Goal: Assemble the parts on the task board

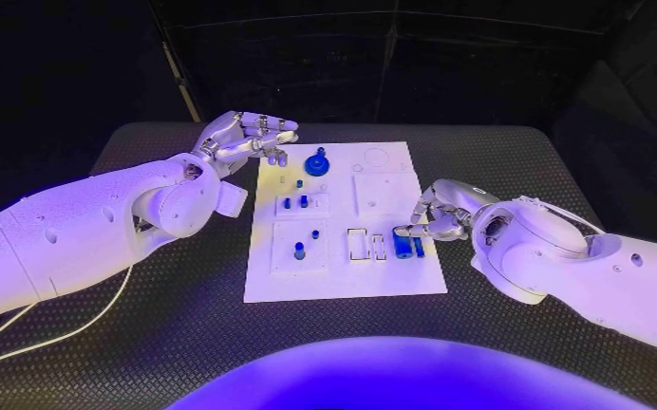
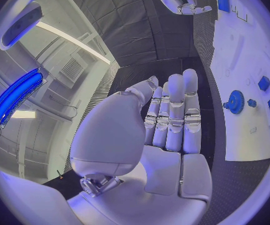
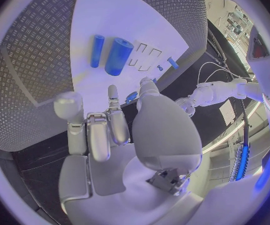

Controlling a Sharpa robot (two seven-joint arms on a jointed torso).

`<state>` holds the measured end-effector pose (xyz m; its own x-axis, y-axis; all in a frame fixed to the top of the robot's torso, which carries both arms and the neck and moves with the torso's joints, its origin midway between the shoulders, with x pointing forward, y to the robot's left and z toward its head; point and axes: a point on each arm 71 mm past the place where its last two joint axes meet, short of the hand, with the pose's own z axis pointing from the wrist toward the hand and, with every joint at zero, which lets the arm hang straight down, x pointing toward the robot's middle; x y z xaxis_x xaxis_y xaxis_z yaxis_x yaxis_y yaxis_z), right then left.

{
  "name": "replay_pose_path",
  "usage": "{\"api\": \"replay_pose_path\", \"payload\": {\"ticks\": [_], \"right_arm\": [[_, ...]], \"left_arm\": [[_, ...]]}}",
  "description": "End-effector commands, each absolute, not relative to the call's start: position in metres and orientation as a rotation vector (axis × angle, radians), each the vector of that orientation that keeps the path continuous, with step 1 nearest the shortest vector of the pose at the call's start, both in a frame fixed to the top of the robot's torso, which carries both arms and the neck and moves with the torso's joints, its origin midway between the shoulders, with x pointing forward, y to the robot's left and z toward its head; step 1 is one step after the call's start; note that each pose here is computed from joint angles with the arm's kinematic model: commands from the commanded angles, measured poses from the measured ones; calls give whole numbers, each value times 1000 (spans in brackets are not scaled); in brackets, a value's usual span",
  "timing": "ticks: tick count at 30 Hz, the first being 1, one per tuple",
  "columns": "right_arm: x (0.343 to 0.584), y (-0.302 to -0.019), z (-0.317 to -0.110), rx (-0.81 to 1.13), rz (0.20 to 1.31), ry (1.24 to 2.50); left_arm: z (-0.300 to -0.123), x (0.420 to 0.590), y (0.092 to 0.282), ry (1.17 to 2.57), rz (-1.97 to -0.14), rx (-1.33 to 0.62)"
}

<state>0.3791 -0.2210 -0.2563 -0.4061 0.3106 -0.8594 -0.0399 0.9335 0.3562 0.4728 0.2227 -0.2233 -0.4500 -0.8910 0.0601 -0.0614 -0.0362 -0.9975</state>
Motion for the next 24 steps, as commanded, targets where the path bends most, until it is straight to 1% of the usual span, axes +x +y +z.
{"api": "replay_pose_path", "payload": {"ticks": [1,15,24], "right_arm": [[378,-220,-258,149,309,1968],[376,-209,-273,120,313,2004],[379,-205,-279,93,300,1995]], "left_arm": [[-222,473,222,1557,-1577,-1033],[-222,473,222,1557,-1578,-1034],[-222,473,222,1558,-1579,-1034]]}}
